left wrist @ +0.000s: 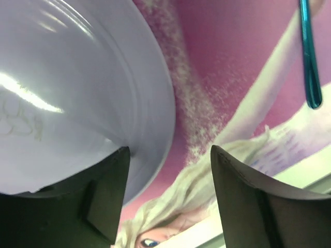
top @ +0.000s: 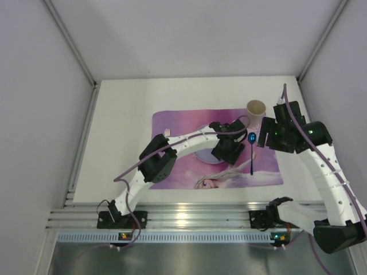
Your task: Set the dinner table for one person
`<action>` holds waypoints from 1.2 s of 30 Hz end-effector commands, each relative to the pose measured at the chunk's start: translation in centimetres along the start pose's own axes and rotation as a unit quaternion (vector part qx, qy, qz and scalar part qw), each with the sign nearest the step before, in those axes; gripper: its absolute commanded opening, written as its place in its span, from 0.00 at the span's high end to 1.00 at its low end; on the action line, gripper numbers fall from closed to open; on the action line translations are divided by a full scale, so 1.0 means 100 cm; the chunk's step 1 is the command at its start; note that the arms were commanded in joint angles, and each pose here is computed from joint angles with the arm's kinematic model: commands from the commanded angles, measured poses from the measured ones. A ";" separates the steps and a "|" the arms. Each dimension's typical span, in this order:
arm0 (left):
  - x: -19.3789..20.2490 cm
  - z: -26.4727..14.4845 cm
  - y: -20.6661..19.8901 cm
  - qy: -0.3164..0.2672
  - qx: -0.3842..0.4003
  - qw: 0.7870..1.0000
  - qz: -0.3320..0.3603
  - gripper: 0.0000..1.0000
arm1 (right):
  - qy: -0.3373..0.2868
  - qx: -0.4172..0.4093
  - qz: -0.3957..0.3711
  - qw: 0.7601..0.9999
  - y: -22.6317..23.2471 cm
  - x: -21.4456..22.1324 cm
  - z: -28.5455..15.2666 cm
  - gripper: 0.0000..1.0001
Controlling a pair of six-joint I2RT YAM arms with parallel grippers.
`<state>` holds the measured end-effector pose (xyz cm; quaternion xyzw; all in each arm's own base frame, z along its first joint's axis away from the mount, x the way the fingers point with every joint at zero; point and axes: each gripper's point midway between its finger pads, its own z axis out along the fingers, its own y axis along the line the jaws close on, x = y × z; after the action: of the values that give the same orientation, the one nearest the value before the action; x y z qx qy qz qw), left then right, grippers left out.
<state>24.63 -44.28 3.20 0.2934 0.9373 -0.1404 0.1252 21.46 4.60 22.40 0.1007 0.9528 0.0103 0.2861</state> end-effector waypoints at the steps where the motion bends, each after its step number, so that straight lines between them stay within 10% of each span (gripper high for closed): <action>1: -0.014 -0.038 -0.018 -0.037 0.028 0.999 -0.004 0.29 | -0.013 0.007 0.030 0.999 -0.011 0.007 -0.016 0.29; 15: -0.034 -0.221 0.014 -0.228 -0.024 0.973 -0.030 0.02 | -0.132 -0.143 0.069 0.978 0.010 -0.003 -0.100 0.26; 19: 0.004 -0.257 0.057 -0.267 -0.082 0.959 -0.048 0.02 | -0.228 -0.259 0.078 0.935 0.027 -0.011 -0.151 0.00; 23: 0.043 -0.331 0.124 -0.433 -0.140 0.881 -0.130 0.02 | -0.270 -0.239 0.154 0.920 0.013 -0.017 -0.140 0.00; 25: 0.079 -0.394 0.159 -0.551 -0.128 0.805 -0.180 0.02 | -0.262 -0.227 0.166 0.923 0.011 -0.009 -0.118 0.00; 36: 0.161 -0.427 0.228 -0.520 -0.251 0.755 -0.312 0.02 | -0.261 -0.166 0.181 0.934 -0.023 0.025 -0.097 0.00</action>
<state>19.18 -6.68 34.01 -0.1216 0.7710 -0.1149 0.6144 14.15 4.34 29.26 0.2059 0.8014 0.2111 0.5204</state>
